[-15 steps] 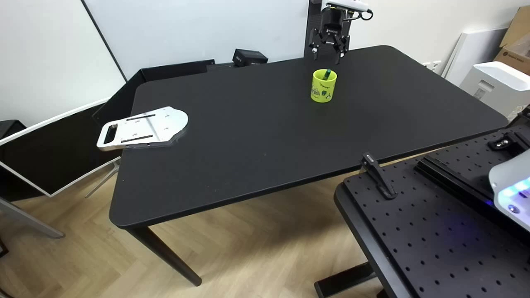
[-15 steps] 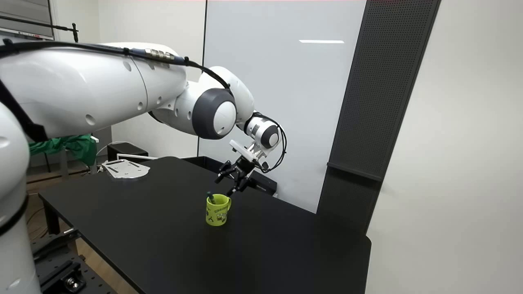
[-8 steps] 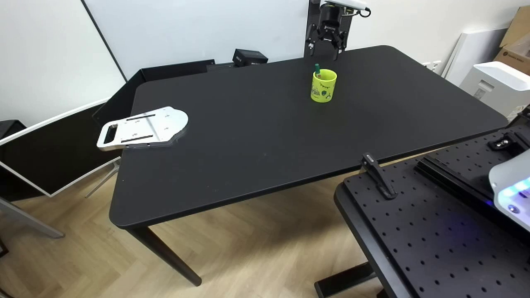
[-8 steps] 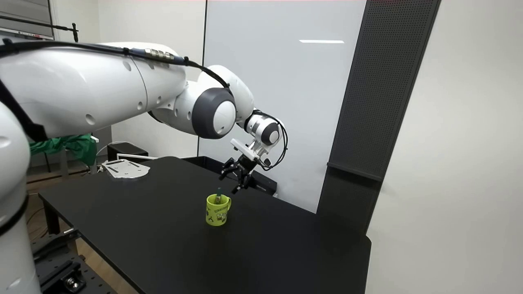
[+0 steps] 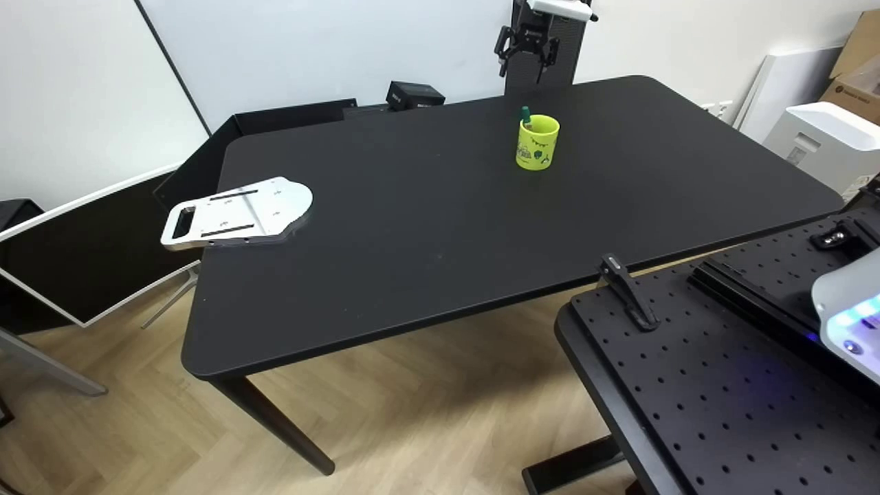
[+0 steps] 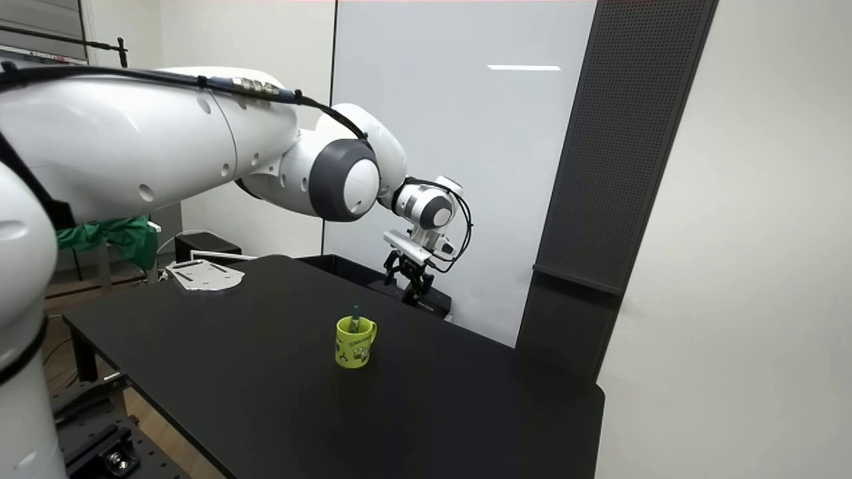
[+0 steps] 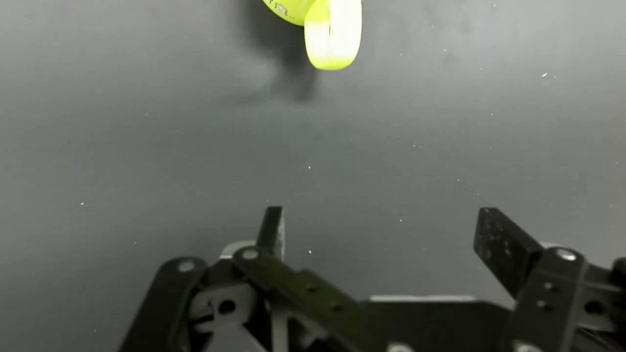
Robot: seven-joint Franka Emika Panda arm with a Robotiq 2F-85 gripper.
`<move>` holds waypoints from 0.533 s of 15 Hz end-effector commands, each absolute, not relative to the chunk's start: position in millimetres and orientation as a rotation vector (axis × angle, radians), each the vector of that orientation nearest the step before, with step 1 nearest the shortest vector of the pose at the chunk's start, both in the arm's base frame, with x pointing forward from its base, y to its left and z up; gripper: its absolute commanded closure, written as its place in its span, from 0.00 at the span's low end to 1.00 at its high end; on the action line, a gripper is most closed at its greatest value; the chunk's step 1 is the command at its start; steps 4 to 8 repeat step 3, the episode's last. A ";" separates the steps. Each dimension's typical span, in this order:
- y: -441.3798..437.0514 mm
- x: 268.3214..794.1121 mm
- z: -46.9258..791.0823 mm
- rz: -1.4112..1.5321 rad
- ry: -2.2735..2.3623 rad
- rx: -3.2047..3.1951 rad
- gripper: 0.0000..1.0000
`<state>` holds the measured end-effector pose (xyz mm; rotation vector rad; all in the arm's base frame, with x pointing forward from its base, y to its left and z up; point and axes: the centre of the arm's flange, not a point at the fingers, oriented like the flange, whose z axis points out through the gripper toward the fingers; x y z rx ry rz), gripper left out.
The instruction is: Pick the marker on the table and put it in the mug
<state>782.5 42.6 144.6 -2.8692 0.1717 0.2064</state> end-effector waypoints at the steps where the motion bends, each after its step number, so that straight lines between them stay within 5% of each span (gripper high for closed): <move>1: 42.4 783.1 144.9 0.198 0.167 -2.871 0.00; 8: 41.9 783.5 145.1 0.193 0.161 -2.872 0.00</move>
